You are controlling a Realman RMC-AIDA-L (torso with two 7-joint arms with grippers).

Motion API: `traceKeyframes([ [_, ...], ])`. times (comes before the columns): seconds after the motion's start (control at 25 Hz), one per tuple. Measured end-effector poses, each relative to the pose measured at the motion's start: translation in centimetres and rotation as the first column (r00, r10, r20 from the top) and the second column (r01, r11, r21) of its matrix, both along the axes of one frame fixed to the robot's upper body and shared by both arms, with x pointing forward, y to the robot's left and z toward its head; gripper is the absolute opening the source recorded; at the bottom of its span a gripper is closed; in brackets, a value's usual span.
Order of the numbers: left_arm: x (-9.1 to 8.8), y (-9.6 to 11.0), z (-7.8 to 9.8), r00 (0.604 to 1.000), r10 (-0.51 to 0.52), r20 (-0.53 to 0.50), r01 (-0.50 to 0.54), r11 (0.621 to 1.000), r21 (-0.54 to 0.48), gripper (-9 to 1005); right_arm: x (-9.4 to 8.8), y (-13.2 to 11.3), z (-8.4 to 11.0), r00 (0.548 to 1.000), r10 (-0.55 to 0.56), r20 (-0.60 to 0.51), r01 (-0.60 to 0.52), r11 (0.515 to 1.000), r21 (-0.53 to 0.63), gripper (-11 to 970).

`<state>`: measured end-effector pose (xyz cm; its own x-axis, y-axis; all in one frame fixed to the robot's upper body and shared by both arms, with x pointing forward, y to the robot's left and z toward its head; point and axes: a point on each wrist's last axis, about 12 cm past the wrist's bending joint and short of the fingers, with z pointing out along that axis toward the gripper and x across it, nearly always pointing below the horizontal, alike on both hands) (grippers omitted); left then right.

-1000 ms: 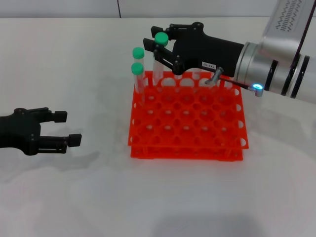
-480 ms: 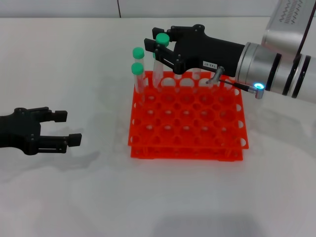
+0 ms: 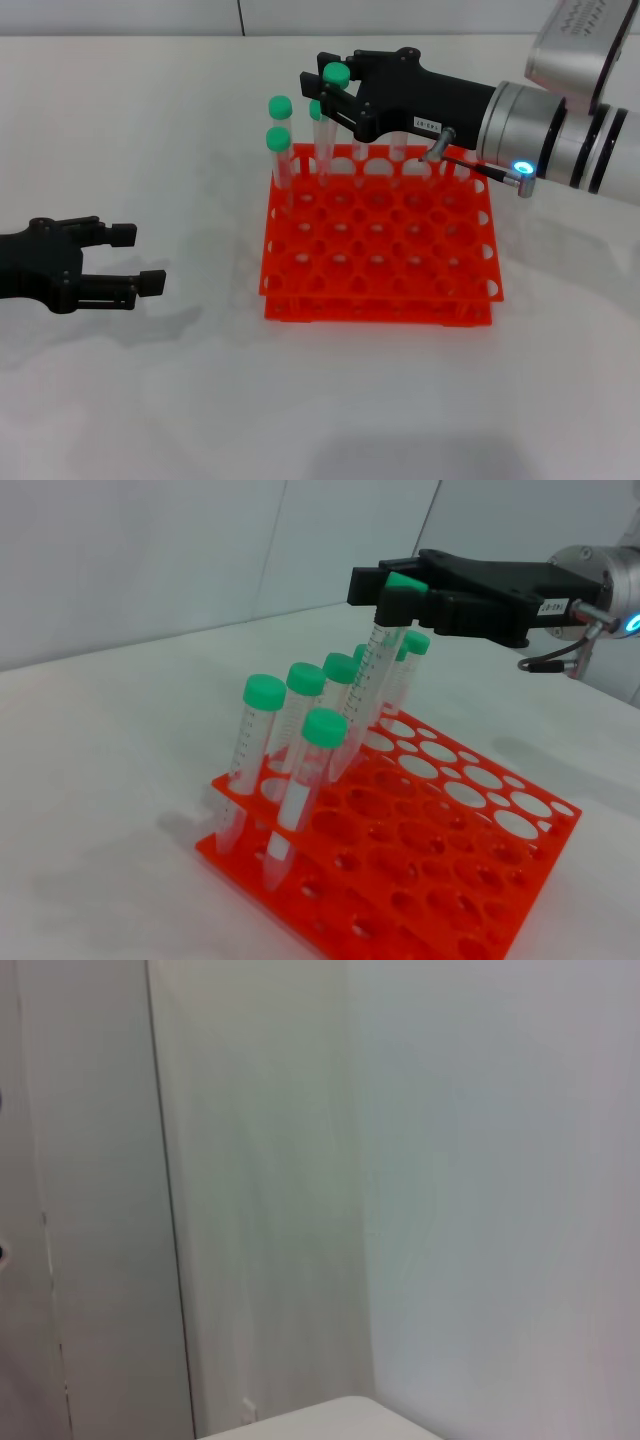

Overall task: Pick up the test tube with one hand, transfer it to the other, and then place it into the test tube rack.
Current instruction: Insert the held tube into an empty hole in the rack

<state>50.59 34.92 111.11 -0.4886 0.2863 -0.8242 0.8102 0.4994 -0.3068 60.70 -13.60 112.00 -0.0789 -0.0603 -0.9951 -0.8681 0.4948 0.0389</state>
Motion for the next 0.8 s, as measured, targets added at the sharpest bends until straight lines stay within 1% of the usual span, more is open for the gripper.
traceKeyframes([
  [0.8, 0.04, -0.14, -0.02, 1.000, -0.002, 0.001, 0.002, 1.000, -0.002, 876, -0.20, -0.09, -0.59, 1.000, -0.005, -0.021, 0.005, 1.000, -0.007, 266],
])
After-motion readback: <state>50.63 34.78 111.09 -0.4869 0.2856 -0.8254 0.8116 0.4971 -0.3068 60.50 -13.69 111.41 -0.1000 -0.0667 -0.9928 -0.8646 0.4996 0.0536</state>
